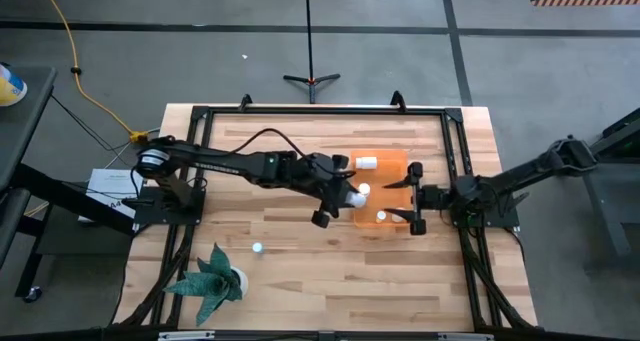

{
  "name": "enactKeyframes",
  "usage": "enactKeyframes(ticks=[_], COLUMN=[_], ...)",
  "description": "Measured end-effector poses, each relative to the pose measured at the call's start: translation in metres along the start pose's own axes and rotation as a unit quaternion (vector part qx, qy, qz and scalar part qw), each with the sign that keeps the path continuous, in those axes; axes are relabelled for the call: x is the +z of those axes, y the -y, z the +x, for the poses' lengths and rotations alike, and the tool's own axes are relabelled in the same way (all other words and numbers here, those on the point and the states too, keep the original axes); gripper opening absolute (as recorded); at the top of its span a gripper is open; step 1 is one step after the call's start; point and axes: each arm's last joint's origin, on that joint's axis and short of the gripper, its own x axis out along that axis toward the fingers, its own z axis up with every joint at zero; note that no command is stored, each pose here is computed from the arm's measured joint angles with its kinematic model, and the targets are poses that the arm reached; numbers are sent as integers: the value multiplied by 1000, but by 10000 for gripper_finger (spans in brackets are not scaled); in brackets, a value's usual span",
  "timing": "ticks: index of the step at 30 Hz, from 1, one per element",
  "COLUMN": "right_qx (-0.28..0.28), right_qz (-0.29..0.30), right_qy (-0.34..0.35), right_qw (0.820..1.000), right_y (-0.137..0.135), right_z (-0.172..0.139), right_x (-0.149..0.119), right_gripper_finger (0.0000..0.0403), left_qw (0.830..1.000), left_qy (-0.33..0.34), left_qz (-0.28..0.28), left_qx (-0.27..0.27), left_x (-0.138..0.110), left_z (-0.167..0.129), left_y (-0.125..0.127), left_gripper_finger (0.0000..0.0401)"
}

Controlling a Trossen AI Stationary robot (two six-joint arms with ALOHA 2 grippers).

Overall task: Pick and place pill bottles into a basket
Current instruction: Put the white medicine bottle into the orange container

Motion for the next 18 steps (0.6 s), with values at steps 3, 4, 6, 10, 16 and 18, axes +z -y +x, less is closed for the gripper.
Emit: enactKeyframes(ticks=[3,4,6,10,16,18], right_qx=[-2,-1,1,-11,-12,-12], right_qz=[-4,-6,-13,-33,-28,-29], right_qy=[-15,-21,-36,-96,-128,-136], right_qw=[1000,1000,999,995,991,990], right_y=[-2,-3,-5,-7,-10,-11], right_z=[12,16,26,42,59,64], right_x=[6,7,12,17,27,31], right_gripper_finger=[268,269,270,272,271,271], left_qw=[1000,1000,999,999,999,999], left_qy=[12,18,30,27,30,32], left_qz=[10,14,18,19,26,26], left_qx=[-3,-1,5,4,6,7], left_x=[1,2,4,2,3,3], left_z=[3,4,7,8,8,8], left_y=[0,0,-1,-1,-1,-1], left_gripper_finger=[194,194,194,194,195,195])
